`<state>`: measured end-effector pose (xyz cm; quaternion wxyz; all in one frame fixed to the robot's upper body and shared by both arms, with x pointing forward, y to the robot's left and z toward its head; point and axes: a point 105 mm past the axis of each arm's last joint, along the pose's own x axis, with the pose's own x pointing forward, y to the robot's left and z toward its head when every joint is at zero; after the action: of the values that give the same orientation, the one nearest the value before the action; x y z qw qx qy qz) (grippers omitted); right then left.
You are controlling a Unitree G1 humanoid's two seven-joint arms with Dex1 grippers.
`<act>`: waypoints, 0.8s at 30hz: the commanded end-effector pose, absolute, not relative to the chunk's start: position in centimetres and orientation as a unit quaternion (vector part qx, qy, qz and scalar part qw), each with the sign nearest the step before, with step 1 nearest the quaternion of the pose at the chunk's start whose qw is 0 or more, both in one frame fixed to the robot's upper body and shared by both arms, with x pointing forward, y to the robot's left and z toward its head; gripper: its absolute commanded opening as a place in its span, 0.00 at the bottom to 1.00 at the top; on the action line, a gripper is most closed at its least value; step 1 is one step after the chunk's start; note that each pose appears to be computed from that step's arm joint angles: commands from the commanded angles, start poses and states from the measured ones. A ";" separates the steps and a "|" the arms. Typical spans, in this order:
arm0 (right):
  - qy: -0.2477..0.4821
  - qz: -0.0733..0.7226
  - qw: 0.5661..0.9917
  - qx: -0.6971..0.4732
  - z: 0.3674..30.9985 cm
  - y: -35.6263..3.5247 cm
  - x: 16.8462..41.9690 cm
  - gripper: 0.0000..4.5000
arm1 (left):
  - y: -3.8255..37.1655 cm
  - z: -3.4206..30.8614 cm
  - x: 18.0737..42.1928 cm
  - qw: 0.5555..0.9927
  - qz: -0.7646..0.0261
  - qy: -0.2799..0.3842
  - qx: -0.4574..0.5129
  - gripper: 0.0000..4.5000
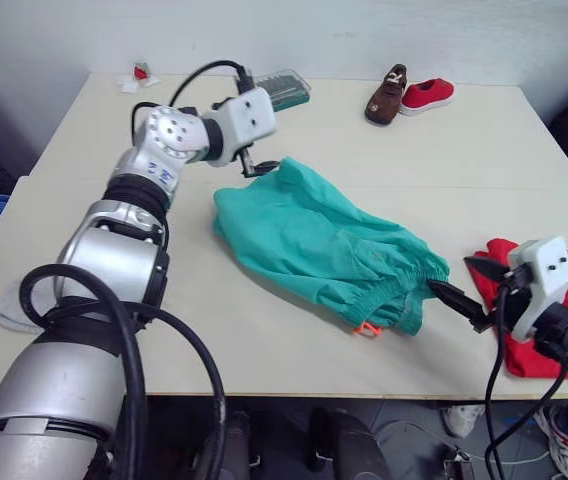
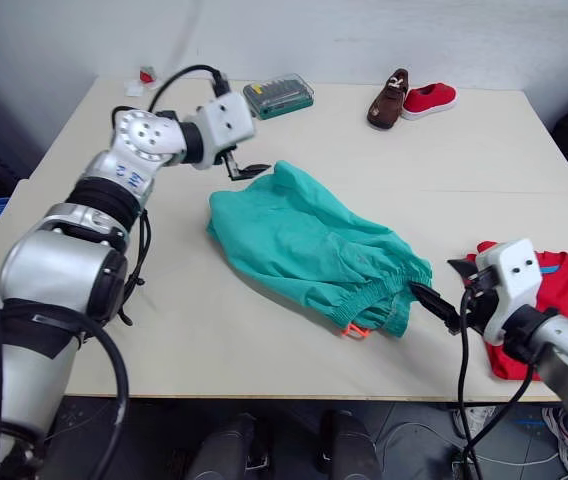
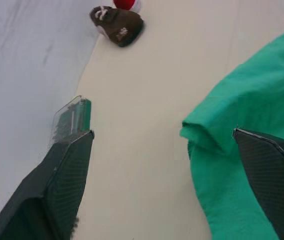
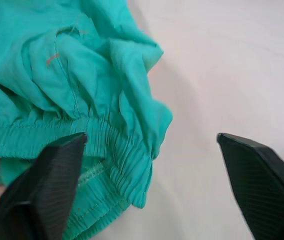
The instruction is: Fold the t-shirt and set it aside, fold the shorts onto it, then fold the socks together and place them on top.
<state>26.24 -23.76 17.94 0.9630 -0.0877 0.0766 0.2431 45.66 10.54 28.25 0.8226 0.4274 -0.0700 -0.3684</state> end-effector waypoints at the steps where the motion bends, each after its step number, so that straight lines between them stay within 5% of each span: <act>1: 0.037 0.256 0.959 -0.119 20.9 -23.3 25.8 1.00 | 11.9 30.7 45.2 0.848 -0.364 -0.105 0.370 1.00; 10: 0.004 0.348 0.932 -0.103 22.5 -16.7 26.8 1.00 | 9.9 26.7 41.5 0.793 -0.540 -0.090 0.268 1.00; 13: 0.008 0.365 0.925 -0.105 21.7 -14.8 27.5 0.86 | 9.2 25.5 41.2 0.791 -0.550 -0.081 0.255 0.96; 19: 0.025 0.426 0.890 -0.161 19.7 -12.0 26.0 0.40 | 10.3 23.9 39.1 0.767 -0.577 -0.058 0.274 0.58; 21: 0.045 0.426 0.883 -0.191 18.6 -12.2 25.3 0.41 | 11.8 22.7 37.9 0.743 -0.585 -0.038 0.324 0.68; 24: 0.072 0.430 0.867 -0.241 16.8 -12.5 24.2 0.57 | 13.9 21.1 36.5 0.696 -0.591 -0.012 0.409 0.87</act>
<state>24.94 -13.19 16.22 0.8796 -0.2081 0.0957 0.4170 37.40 14.05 20.26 0.7323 0.3531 0.0078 -0.5822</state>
